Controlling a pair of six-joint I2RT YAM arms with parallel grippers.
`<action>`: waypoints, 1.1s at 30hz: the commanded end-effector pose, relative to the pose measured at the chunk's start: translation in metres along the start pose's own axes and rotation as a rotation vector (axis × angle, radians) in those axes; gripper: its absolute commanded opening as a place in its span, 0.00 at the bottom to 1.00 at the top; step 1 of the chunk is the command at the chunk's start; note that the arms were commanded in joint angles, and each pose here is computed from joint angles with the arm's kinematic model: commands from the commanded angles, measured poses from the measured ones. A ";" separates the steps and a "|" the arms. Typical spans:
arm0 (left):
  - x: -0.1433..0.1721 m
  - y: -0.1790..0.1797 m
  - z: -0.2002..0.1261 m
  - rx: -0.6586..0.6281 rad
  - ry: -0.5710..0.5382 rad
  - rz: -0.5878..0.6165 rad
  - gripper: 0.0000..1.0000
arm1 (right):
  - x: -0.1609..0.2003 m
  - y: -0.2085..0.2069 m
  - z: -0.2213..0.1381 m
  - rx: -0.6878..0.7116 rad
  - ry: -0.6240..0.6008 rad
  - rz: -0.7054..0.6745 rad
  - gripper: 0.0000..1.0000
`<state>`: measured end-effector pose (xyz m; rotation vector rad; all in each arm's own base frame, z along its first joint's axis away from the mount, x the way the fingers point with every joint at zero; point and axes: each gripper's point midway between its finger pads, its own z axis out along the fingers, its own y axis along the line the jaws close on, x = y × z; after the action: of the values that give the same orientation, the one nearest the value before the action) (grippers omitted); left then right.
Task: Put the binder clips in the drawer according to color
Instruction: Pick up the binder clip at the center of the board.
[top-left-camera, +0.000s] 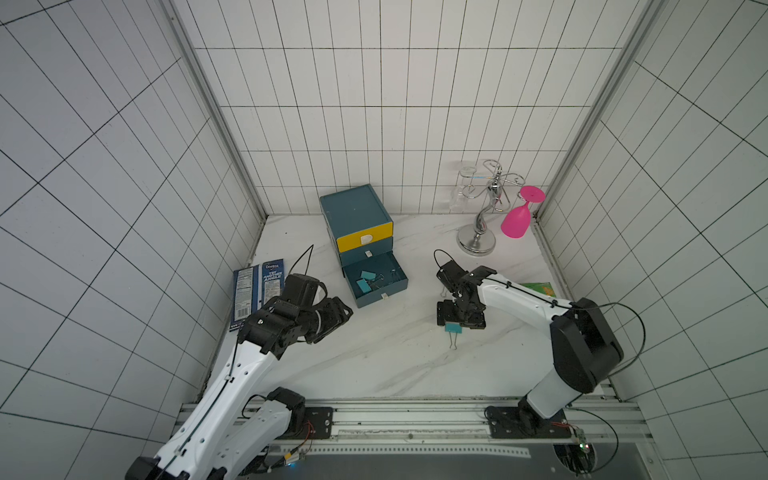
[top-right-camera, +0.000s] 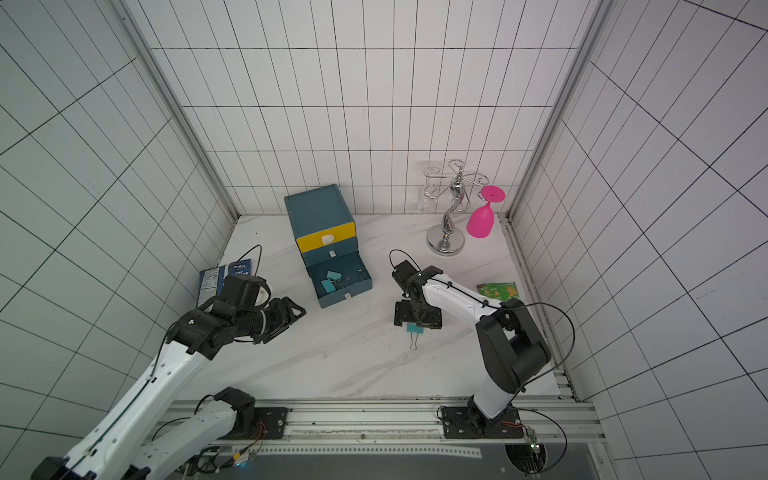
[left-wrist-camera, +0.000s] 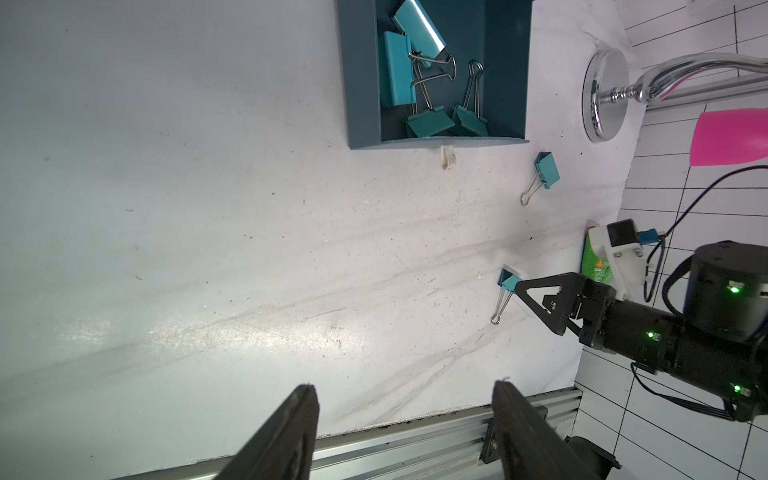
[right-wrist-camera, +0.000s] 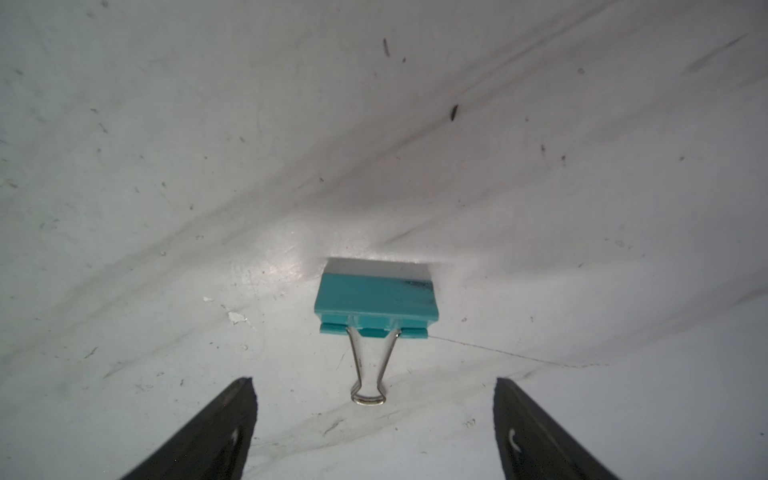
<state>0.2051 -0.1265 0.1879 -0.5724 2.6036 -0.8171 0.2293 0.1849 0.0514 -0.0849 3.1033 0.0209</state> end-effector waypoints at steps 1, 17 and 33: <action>-0.006 -0.002 -0.006 0.007 -0.039 0.008 0.70 | -0.007 -0.003 0.002 0.023 0.014 -0.024 0.87; -0.006 0.003 -0.005 -0.004 -0.054 -0.003 0.70 | -0.016 0.003 0.029 -0.027 0.087 -0.015 0.63; -0.008 0.001 -0.012 0.008 -0.074 0.001 0.70 | -0.054 0.041 -0.061 -0.226 -0.083 0.021 0.43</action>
<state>0.2051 -0.1208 0.1941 -0.5821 2.5602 -0.8025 0.2744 0.2234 0.0928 -0.0983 3.0282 0.2951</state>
